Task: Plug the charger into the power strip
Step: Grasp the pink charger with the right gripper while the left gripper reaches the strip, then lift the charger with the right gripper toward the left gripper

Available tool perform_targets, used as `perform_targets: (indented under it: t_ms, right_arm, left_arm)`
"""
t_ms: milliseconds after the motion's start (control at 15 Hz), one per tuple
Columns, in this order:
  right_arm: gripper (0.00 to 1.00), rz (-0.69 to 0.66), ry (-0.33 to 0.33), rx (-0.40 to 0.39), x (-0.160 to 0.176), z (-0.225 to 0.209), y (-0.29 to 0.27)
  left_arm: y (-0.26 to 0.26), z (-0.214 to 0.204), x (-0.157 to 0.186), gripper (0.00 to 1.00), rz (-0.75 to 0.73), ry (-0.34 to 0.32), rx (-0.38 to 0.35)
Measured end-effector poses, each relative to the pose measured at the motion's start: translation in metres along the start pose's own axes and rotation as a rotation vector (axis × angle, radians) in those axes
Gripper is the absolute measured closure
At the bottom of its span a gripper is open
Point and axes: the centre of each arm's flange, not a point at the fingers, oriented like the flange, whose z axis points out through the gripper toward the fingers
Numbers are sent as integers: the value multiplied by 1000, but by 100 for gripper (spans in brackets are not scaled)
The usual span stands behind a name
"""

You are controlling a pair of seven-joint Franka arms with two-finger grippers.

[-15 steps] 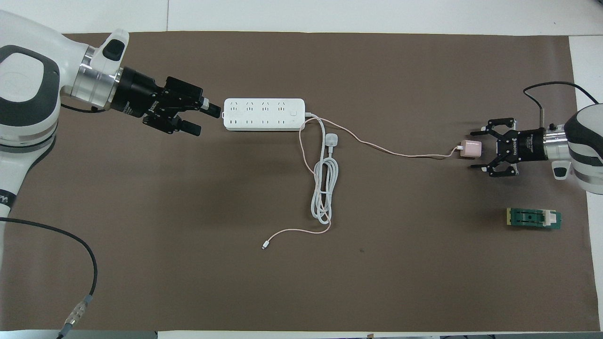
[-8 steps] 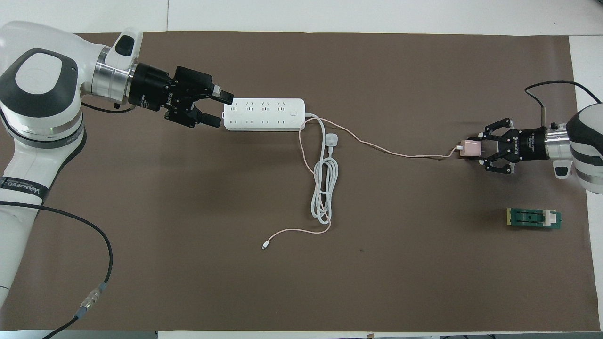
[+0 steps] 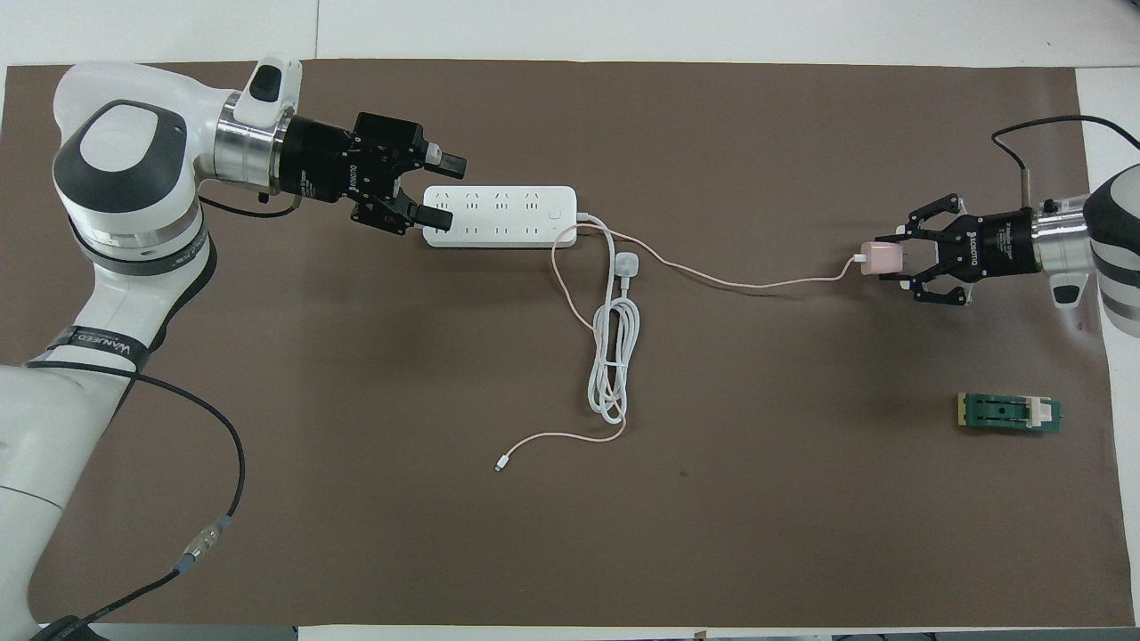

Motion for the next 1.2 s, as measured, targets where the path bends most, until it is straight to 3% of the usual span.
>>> perform_targets:
  t_ms: [267, 467, 667, 933, 1200]
  right_arm:
    - [51, -7, 9, -32, -117, 18, -29]
    - [51, 2, 14, -55, -206, 42, -40]
    - [51, 13, 20, -58, -259, 64, -46]
    - [51, 18, 41, -13, -328, 111, -47]
    - [51, -1, 20, -14, -374, 154, -36]
  left_arm:
    - [-14, 6, 9, 0, 166, -8, -36]
    - [-25, 15, 17, 0, 341, -13, -103]
    - [-37, 9, 20, 0, 419, -1, -112]
    - [-46, -24, 21, 0, 419, 37, -149]
    - [-51, -36, 24, 0, 406, 59, -181]
